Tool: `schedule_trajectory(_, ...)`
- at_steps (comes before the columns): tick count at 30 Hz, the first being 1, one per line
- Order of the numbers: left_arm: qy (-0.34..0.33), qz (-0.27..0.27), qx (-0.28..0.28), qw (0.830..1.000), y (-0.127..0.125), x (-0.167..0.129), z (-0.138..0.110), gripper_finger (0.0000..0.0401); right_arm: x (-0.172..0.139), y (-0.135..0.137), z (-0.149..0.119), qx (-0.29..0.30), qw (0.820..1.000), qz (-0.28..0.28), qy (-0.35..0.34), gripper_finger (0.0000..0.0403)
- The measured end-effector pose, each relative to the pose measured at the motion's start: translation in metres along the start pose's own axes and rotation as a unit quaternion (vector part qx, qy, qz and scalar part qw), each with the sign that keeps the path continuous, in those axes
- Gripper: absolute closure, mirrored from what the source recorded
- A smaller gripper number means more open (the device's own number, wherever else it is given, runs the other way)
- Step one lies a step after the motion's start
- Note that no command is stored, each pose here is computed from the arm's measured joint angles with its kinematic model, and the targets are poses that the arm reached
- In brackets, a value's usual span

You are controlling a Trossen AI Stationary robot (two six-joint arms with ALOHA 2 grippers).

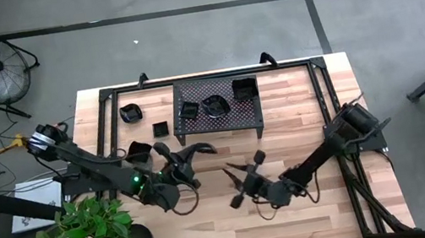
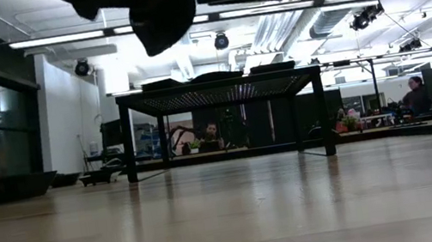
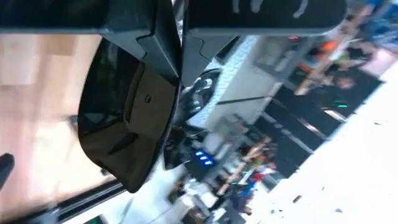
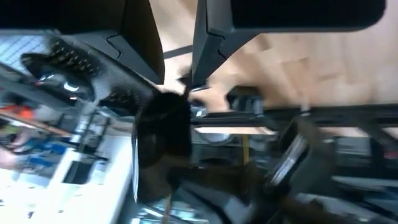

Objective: Pick & Place Mini shaped plates
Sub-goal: Stack the leaf-shaped plate on the leaf-shaped plates on the shelf

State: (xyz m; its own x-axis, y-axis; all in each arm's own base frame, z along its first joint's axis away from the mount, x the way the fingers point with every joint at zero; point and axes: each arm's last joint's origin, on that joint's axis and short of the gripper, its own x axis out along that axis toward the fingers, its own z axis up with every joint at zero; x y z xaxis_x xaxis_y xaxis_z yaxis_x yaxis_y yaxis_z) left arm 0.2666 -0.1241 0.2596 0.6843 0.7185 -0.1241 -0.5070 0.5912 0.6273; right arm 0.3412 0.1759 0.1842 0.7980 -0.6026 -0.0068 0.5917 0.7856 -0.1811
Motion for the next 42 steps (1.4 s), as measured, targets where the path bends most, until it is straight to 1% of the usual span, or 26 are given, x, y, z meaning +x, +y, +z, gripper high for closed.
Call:
schedule_trajectory(2, 0.003, 0.022, 0.014, 1.000, -0.004, 0.001, 0.000, 0.0401, 0.009, 0.000, 0.004, -0.008, 1.000, -0.027, 0.002, 0.0324)
schedule_trajectory(3, 0.002, 0.027, 0.012, 1.000, -0.006, 0.002, 0.001, 0.0401, 0.013, -0.001, 0.006, -0.012, 0.999, -0.036, 0.003, 0.0324)
schedule_trajectory(8, 0.009, 0.050, 0.018, 0.999, -0.009, 0.003, -0.001, 0.0401, 0.024, -0.003, 0.015, -0.021, 0.999, -0.050, -0.001, 0.0324)
schedule_trajectory(11, 0.012, 0.058, 0.025, 0.998, -0.010, 0.003, -0.002, 0.0401, 0.026, -0.003, 0.017, -0.026, 0.999, -0.043, -0.004, 0.0321)
schedule_trajectory(16, 0.012, 0.057, 0.023, 0.998, -0.009, 0.003, -0.002, 0.0401, 0.032, -0.005, 0.018, -0.029, 0.998, -0.051, -0.003, 0.0289)
schedule_trajectory(21, 0.012, 0.056, 0.023, 0.998, -0.009, 0.003, -0.002, 0.0401, 0.035, -0.009, 0.018, -0.020, 0.997, -0.076, 0.001, 0.0247)
schedule_trajectory(25, 0.011, 0.056, 0.023, 0.998, -0.009, 0.003, -0.002, 0.0401, 0.040, -0.012, 0.020, -0.007, 0.997, -0.077, -0.005, 0.0234)
schedule_trajectory(28, 0.011, 0.053, 0.023, 0.998, -0.010, 0.003, -0.002, 0.0401, 0.048, -0.015, 0.019, 0.013, 0.998, -0.054, -0.014, 0.0237)
schedule_trajectory(30, 0.010, 0.051, 0.023, 0.998, -0.010, 0.003, -0.002, 0.0401, 0.053, -0.018, 0.019, 0.016, 0.999, -0.049, -0.015, 0.0242)
schedule_trajectory(35, 0.010, 0.049, 0.023, 0.998, -0.010, 0.003, -0.002, 0.0401, 0.058, -0.021, 0.018, 0.010, 0.998, -0.063, -0.011, 0.0260)
schedule_trajectory(42, 0.008, 0.042, 0.023, 0.999, -0.010, 0.003, -0.002, 0.0401, 0.053, -0.019, 0.018, 0.008, 0.997, -0.075, -0.007, 0.0296)
